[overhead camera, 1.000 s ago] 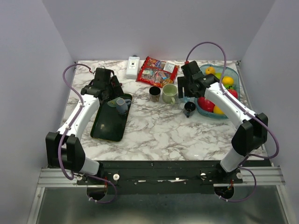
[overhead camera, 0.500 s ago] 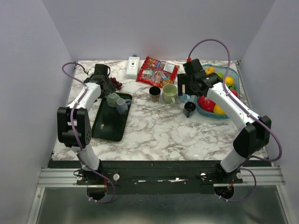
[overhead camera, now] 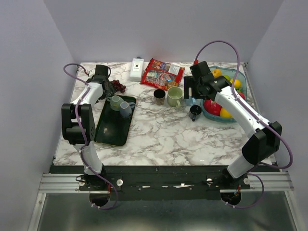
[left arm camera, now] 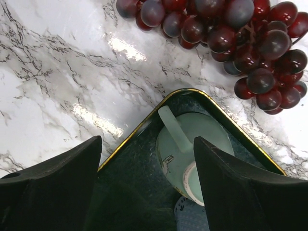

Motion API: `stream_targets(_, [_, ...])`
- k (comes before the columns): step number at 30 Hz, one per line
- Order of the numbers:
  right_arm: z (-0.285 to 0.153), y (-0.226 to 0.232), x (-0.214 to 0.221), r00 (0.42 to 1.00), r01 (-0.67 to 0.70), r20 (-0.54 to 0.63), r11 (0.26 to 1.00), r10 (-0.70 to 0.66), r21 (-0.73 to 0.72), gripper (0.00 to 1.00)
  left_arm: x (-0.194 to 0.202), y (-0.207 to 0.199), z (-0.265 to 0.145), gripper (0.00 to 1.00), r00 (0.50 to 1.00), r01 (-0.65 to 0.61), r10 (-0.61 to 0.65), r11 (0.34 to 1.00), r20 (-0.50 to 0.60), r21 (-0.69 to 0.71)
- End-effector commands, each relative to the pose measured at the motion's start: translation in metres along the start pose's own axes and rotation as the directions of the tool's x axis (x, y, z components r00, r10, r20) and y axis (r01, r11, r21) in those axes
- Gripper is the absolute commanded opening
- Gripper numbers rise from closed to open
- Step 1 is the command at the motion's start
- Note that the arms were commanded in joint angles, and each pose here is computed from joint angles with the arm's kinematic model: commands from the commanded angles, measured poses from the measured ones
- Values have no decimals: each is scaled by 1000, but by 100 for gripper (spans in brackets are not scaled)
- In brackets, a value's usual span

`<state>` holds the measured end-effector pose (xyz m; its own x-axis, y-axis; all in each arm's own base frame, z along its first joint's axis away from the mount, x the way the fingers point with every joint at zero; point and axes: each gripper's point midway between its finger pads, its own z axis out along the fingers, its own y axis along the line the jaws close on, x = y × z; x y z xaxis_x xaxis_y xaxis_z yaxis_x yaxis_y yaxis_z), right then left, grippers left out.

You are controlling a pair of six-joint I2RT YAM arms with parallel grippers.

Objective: Turn the mug right side up

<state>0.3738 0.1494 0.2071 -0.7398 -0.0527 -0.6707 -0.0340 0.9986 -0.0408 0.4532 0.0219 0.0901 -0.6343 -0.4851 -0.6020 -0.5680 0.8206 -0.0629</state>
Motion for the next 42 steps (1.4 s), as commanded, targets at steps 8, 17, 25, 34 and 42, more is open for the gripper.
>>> stream_targets(8, [-5, -2, 5, 1000, 3, -5, 1000, -3, 8, 95, 11, 4, 27, 81, 998, -54, 54, 999, -27, -6])
stream_targets(17, [1, 2, 5, 1000, -2, -11, 1000, 2, -1, 95, 38, 20, 13, 65, 996, -40, 39, 999, -78, -13])
stream_targets(25, [6, 6, 6, 1000, 7, -17, 1000, -8, -14, 95, 66, 42, -14, 73, 991, -31, 28, 999, -127, -22])
stream_targets(34, [10, 12, 10, 1000, 8, -26, 999, -9, -38, 95, 78, 60, -36, 71, 993, -26, 22, 999, -117, -36])
stream_targets(42, [9, 12, 9, 1000, 10, -25, 999, -11, -47, 94, 77, 60, -41, 52, 993, -16, 13, 1000, -114, -25])
